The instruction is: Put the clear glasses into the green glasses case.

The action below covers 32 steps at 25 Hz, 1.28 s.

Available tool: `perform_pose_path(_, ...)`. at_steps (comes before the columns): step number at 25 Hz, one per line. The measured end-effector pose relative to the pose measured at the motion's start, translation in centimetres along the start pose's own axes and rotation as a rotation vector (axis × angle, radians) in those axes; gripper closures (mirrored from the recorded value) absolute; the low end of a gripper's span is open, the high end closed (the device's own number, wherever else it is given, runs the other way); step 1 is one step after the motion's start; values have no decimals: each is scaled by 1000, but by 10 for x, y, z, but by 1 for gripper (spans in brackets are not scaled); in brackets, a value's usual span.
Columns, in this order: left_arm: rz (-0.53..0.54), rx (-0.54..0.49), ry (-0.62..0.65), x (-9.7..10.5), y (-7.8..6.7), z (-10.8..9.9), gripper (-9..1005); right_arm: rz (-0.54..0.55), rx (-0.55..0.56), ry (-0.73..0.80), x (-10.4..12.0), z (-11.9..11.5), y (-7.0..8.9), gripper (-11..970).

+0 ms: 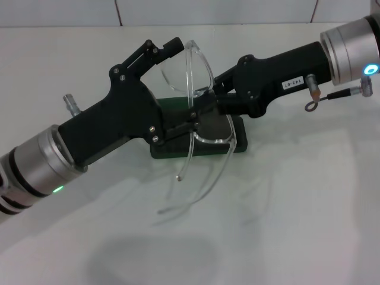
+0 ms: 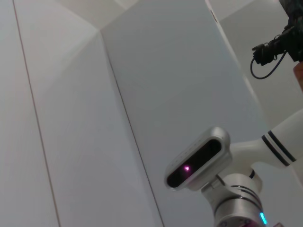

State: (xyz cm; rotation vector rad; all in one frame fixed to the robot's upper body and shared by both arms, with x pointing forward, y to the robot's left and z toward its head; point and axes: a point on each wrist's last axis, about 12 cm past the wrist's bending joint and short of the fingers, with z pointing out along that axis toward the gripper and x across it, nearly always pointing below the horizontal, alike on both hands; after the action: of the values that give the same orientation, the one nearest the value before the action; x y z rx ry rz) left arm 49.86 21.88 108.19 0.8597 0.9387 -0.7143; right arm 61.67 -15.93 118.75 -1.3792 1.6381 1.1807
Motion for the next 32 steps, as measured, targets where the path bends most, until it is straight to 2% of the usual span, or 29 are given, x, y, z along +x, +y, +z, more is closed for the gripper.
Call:
perform_pose_path(10, 42, -55, -2, 2, 1, -2, 151, 52, -17, -17, 0, -2, 2, 845)
perform_pose_path(18, 49, -56, -1, 2, 1, -3, 154, 66, 40, -33, 0, -11, -5, 849)
perform_pose_path(32, 100, -23, -10, 1, 7, 8, 154, 73, -6, -27, -4, -14, -1, 849)
